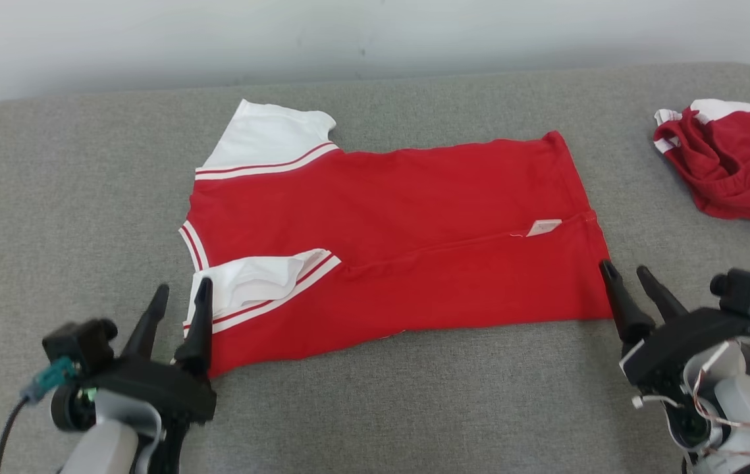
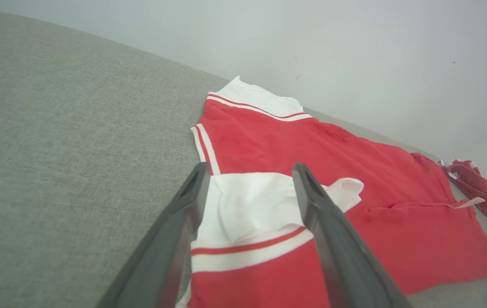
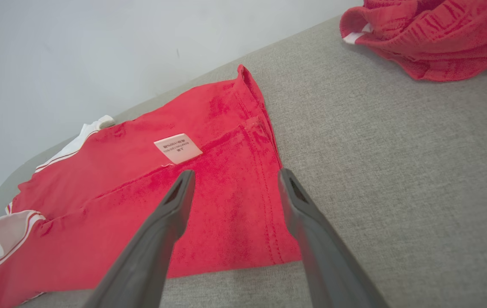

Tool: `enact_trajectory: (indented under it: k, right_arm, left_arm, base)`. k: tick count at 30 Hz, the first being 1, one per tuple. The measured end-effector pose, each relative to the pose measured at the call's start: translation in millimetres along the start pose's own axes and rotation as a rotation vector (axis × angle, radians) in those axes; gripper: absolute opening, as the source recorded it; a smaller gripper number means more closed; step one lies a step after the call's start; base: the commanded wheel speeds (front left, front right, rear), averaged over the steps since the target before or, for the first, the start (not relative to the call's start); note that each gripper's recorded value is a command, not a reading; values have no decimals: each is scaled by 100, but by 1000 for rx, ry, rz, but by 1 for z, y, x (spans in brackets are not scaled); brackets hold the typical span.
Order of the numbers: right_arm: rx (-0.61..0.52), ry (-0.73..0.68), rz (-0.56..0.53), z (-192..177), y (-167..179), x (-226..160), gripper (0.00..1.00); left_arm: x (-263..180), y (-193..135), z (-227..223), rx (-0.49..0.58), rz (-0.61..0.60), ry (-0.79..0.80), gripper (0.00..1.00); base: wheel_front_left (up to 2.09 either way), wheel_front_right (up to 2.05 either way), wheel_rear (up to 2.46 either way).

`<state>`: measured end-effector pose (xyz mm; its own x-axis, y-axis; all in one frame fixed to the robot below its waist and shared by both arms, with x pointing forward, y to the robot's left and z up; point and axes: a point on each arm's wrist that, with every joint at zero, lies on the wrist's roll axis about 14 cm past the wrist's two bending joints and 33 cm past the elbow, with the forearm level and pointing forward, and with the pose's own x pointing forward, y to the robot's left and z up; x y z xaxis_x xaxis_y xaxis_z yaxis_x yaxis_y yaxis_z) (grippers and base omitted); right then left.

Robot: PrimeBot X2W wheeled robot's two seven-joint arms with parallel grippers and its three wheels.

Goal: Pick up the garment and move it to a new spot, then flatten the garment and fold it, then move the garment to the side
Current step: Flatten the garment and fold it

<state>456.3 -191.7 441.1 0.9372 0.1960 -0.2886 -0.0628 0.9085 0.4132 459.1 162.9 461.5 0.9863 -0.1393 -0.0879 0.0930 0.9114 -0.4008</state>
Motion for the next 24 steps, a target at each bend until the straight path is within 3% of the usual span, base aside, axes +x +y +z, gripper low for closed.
enact_trajectory:
  k: [11, 24]
  right_arm:
    - [-76, 47, -39, -23, -21, -20, 100]
    - [-98, 121, -54, -46, -22, -2, 100]
  left_arm:
    - [-43, 12, -36, 35, 52, 82, 100]
    - [-39, 22, -60, 52, 86, 160, 100]
  base:
    - [0, 0, 0]
    - [0, 0, 0]
